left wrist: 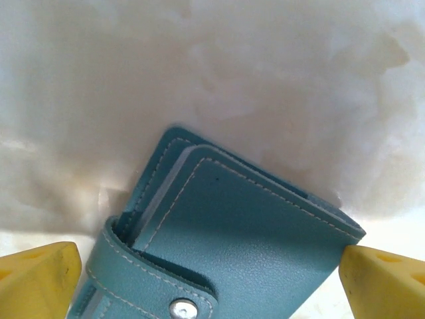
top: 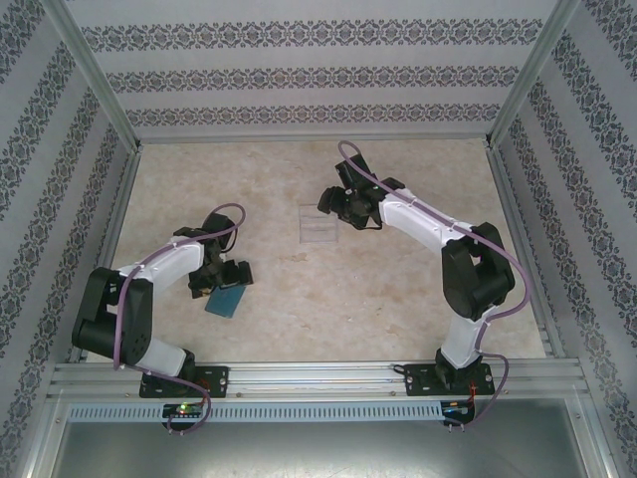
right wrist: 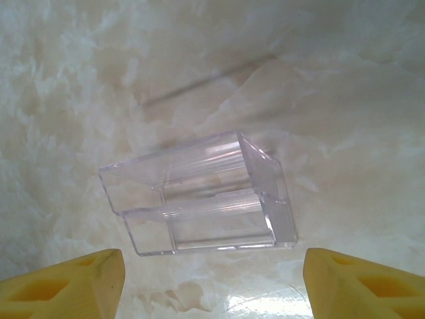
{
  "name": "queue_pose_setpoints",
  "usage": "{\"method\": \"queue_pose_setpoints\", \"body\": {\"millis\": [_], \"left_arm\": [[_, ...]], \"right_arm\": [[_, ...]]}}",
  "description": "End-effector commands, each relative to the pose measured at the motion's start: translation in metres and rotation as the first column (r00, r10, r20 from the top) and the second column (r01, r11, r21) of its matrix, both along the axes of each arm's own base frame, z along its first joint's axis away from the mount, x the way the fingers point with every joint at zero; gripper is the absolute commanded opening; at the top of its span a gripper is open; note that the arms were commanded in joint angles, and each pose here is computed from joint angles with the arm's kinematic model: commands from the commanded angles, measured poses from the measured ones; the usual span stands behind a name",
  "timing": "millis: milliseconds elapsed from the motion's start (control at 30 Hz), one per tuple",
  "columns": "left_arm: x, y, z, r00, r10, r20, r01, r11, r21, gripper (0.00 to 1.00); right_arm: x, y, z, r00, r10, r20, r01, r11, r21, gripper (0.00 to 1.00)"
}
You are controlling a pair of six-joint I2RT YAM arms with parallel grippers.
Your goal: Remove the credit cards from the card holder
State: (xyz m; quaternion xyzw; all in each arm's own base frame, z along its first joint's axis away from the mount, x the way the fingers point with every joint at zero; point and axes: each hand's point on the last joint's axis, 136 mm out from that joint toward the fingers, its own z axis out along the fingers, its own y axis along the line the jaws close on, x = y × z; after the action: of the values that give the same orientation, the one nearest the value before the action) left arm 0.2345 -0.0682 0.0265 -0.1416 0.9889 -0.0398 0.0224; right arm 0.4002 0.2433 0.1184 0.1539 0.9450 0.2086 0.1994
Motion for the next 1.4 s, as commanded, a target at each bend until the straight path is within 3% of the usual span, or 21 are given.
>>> {"method": "queue_pose_setpoints", "body": {"millis": [0, 367, 800, 1033, 1167, 1367], "left_arm": [[-0.016, -0.014, -0.009, 0.995, -0.064, -0.071, 0.061, 0.997, -0.047, 1.0], [-0.034, -0.039, -0.006, 0.982, -0.139, -0.127, 0.132, 0.989, -0.069, 1.0], [-0.041, -0.061, 0.015, 0.986, -0.152, -0.071, 0.14, 0.978, -0.152, 1.0], [-0.054, -0.071, 0.005, 0.975, -0.188, -0.122, 0.167, 0.972, -0.166, 1.0], [-0.058, -0.071, 0.004, 0.968, -0.208, -0.142, 0.193, 0.975, -0.112, 1.0], [-0.05, -0.044, 0.009, 0.976, -0.163, -0.144, 0.175, 0.981, 0.08, 1.0]], "right_arm": [[-0.004, -0.001, 0.012, 1.0, 0.008, 0.021, -0.008, 1.0, 0.023, 0.72], [-0.01, -0.003, 0.01, 1.0, 0.008, 0.016, -0.009, 1.0, 0.02, 0.75], [-0.014, -0.005, 0.007, 1.0, 0.015, 0.01, -0.016, 1.0, 0.017, 0.78], [-0.015, -0.005, 0.002, 1.0, 0.02, -0.002, -0.02, 1.0, 0.019, 0.78], [-0.015, -0.006, 0.0, 1.0, 0.02, -0.004, -0.02, 1.0, 0.016, 0.79], [-0.016, -0.009, -0.007, 1.0, 0.015, -0.017, -0.015, 1.0, 0.008, 0.79]]}}
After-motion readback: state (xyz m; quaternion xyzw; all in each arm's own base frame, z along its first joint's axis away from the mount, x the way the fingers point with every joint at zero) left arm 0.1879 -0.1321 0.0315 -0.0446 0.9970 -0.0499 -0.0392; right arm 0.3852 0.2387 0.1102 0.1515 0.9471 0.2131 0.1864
